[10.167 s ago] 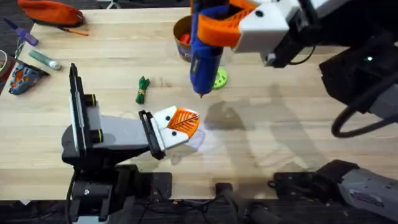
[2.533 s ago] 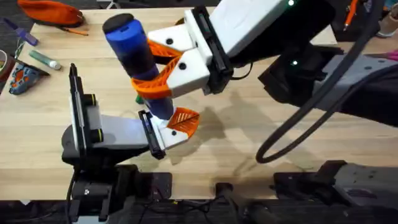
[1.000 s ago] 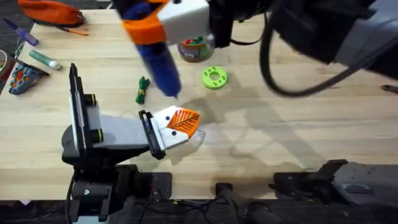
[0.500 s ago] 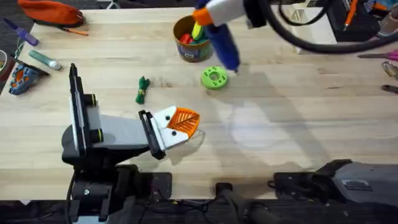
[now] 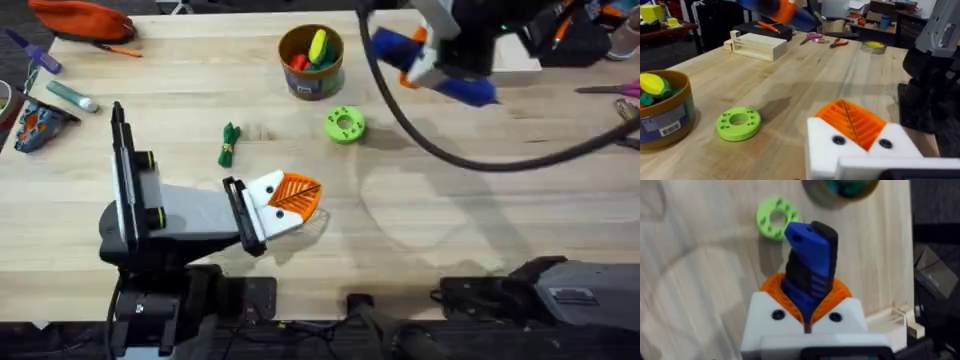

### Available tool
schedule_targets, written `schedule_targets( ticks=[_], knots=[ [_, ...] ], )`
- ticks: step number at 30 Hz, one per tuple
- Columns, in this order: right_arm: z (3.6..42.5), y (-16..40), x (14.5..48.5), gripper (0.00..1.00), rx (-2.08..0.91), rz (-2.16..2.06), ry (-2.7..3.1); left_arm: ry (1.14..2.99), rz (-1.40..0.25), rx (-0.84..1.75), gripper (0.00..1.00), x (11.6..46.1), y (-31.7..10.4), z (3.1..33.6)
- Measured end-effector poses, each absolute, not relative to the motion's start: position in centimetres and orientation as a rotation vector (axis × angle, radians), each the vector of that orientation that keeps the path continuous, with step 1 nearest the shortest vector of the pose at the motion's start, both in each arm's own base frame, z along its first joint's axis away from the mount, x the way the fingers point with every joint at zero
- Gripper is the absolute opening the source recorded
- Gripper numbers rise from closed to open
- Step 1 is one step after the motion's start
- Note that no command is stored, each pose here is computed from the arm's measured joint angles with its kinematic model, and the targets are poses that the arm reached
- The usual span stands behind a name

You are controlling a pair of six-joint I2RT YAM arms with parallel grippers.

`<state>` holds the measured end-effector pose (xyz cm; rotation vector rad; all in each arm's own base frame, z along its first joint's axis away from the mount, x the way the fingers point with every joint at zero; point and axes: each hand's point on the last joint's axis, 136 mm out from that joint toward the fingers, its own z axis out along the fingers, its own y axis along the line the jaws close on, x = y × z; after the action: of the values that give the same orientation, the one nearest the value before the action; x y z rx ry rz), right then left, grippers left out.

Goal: Pick up the gripper from the table and insert it into the empty holder that is missing its gripper. Then pick up a screw, insert it into the mounting hole, and use the screwdriver to tighten it. Finally, clean up the table by picking up the vegetable and placing it into the bucket.

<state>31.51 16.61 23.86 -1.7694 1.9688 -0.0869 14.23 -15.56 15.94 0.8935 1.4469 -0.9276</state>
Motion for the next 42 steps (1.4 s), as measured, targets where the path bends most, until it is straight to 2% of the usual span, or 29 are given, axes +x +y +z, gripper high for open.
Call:
schedule_targets(
  ticks=[8,24,42],
  knots=[
    [19.4,13.4,32.1,0.022,-1.937,-0.124,2.095,1.447,-0.928,0.893,0.016,14.2,-15.6,15.9],
    [9.5,9.4,35.2,0.022,-2.021,-0.013,2.363,1.447,-0.927,0.893,0.016,14.2,-15.6,15.9],
    [4.0,9.3,35.9,0.022,-2.115,0.058,2.406,1.448,-0.925,0.892,0.016,14.3,-15.5,15.9]
  ],
)
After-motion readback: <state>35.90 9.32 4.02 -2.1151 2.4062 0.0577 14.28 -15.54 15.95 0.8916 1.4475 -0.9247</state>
